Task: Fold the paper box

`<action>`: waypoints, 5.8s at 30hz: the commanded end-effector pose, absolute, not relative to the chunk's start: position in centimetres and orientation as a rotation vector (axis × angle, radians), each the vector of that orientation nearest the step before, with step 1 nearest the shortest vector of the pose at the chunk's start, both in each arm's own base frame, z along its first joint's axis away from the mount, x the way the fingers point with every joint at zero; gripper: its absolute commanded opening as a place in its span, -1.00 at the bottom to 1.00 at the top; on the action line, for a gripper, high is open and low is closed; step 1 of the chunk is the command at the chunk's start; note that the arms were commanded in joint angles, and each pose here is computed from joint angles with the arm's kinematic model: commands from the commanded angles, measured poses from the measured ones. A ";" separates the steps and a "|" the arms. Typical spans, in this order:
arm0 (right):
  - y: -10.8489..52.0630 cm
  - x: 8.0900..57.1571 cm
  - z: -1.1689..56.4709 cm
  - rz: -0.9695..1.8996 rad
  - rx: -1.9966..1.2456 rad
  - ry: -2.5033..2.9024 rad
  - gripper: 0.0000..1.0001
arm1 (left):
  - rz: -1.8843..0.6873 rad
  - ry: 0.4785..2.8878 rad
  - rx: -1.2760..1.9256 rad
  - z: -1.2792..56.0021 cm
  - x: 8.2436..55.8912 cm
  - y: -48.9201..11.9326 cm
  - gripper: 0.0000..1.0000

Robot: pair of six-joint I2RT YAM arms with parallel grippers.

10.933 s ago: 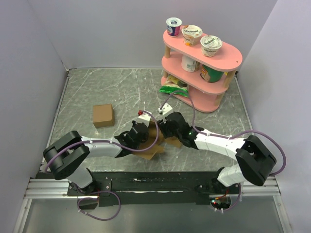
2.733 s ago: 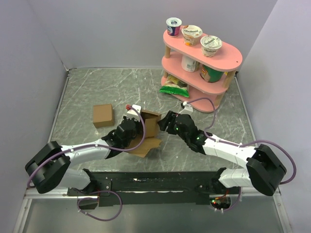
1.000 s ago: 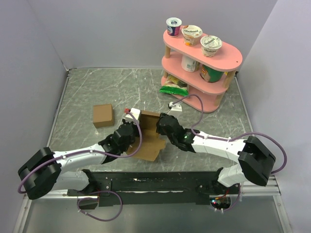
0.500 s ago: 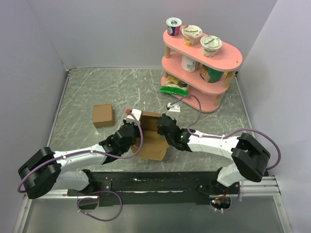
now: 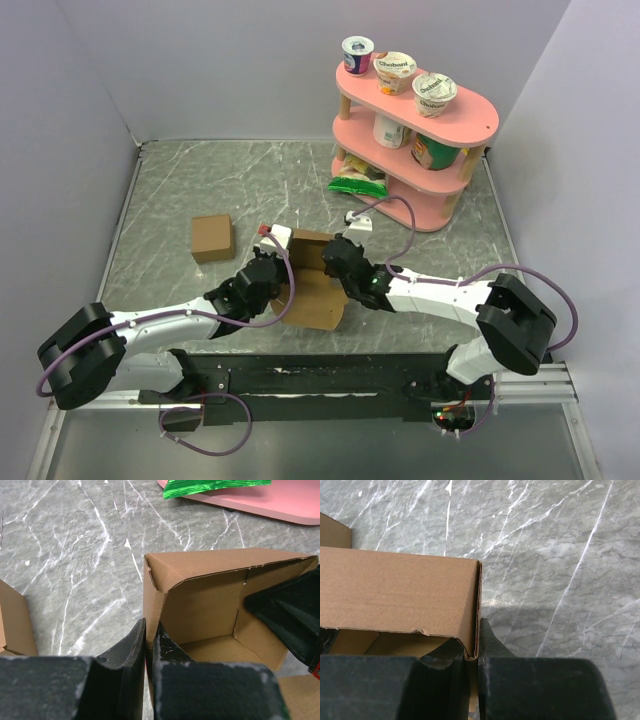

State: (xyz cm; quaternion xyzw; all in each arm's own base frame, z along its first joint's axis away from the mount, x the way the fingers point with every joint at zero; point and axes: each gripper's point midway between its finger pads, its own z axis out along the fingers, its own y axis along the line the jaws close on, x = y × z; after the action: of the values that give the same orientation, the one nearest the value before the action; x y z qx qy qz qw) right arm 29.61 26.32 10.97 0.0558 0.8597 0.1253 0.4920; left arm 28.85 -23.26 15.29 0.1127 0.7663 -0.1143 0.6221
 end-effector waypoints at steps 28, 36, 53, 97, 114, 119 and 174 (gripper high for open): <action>16.8 29.3 9.0 -0.048 0.247 2.160 -0.44 | -0.206 1.705 0.134 17.4 30.9 -22.3 -0.96; 19.1 29.8 9.1 0.081 0.228 2.170 -0.03 | -0.127 1.743 0.159 15.8 31.6 -22.3 -0.95; 23.0 29.6 10.6 0.331 0.190 2.179 0.56 | -0.108 1.780 0.194 14.7 31.9 -23.0 -0.95; 26.1 30.1 6.3 0.342 0.210 2.264 0.02 | -0.109 1.755 0.206 15.2 31.3 -23.2 -0.95; 22.1 30.5 4.0 0.111 0.289 2.351 -0.96 | -0.066 1.746 0.192 15.1 31.3 -22.8 -0.96; 20.6 30.3 3.1 -0.019 0.339 2.367 -1.00 | -0.065 1.723 0.164 15.8 31.0 -22.3 -0.96; 21.7 25.7 16.7 0.515 -0.216 2.148 0.74 | -0.433 1.860 0.759 10.6 29.8 -29.6 -0.87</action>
State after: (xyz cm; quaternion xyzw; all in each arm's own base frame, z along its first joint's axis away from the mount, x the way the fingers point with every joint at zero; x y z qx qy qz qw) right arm 24.27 22.37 13.92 -0.0266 0.8781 0.1988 0.4345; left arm 31.49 -25.77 10.37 0.2163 0.7955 -0.1016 0.5568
